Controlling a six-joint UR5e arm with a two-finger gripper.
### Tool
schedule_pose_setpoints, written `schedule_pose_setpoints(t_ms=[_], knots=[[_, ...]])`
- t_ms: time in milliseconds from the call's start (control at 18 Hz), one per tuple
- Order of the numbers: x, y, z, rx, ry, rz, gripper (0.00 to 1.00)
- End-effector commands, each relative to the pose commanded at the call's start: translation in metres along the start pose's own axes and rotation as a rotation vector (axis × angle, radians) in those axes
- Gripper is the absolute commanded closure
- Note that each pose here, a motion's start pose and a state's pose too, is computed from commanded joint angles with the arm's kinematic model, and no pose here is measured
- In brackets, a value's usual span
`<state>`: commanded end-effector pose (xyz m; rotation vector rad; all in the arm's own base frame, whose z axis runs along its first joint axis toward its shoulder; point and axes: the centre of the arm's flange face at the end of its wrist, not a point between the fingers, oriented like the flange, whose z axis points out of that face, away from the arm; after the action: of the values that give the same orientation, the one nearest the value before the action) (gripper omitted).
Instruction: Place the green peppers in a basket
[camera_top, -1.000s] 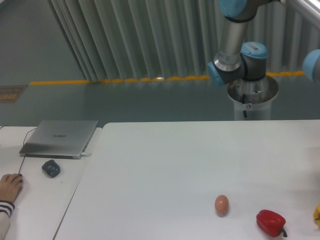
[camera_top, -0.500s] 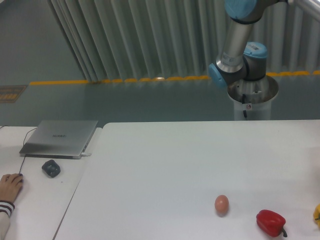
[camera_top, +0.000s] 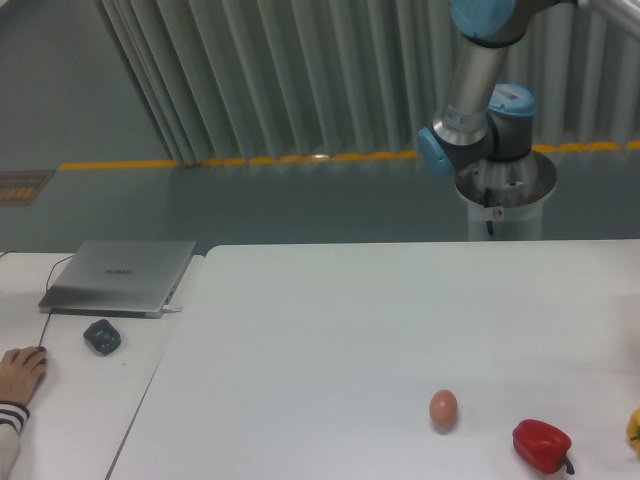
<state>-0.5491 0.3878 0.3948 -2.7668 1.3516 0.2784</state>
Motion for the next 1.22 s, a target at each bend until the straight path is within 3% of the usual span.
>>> schedule_pose_setpoints(t_ms=[333, 667, 1222], knots=[[-0.013, -0.055, -0.005, 0.011, -0.006, -0.112, 0.00], [-0.018, -0.108, 0.006, 0.035, 0.008, -0.114, 0.00], [-0.016, -0.127, 0.016, 0.044, 0.019, -0.112, 0.00]])
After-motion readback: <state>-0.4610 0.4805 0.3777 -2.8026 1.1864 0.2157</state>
